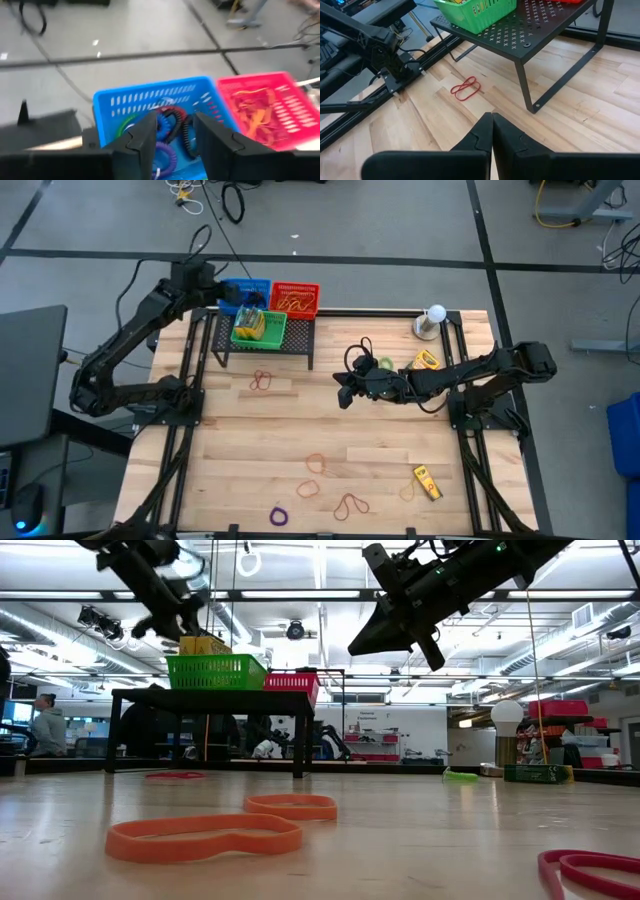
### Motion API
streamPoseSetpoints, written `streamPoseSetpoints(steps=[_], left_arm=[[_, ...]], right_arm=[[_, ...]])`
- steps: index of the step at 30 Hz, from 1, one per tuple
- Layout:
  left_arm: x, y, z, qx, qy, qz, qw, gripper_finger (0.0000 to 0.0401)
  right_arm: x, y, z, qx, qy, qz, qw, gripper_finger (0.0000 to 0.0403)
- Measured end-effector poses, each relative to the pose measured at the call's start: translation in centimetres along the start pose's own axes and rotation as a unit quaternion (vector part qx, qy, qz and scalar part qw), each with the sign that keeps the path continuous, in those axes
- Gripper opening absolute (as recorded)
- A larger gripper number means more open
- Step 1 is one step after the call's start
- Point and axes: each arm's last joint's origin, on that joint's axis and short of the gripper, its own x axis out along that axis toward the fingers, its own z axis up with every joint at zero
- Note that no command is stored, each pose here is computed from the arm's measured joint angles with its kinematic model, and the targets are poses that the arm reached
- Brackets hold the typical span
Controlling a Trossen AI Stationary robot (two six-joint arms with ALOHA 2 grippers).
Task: Pick & Place Office Desk Supplies
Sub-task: Put the orange rubber band into the red bin
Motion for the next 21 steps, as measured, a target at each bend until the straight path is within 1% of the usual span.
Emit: streamPoseSetpoints(steps=[3,6,11,14,16,21], left_arm=[[-2.1,-1.1,0.1,0.028,-0.031,-0.033,0.999,0.0112],[-3.8,-2.8,-0.1,0.059,-0.059,-0.067,0.994,0.0083],[-5.5,-6.6,-0.9,0.139,-0.100,-0.138,0.976,0.0045],[-5.9,-9.0,-1.8,0.177,-0.103,-0.176,0.963,0.0030],[-6.1,-10.5,-2.6,0.193,-0.097,-0.195,0.957,0.0024],[-5.6,-14.1,-5.4,0.241,-0.051,-0.248,0.937,0.0017]], right_arm=[[0.0,0.0,0.0,-0.006,0.000,0.000,1.000,0.0009],[0.0,0.0,0.0,-0.027,0.002,0.003,1.000,0.0009],[-0.6,0.0,0.3,-0.076,0.011,0.011,0.997,0.0009],[-1.5,-0.1,1.0,-0.107,0.010,0.014,0.994,0.0009],[-2.3,-0.2,1.5,-0.123,0.009,0.015,0.992,0.0009],[-4.7,-0.8,2.6,-0.167,0.002,0.020,0.986,0.0009]])
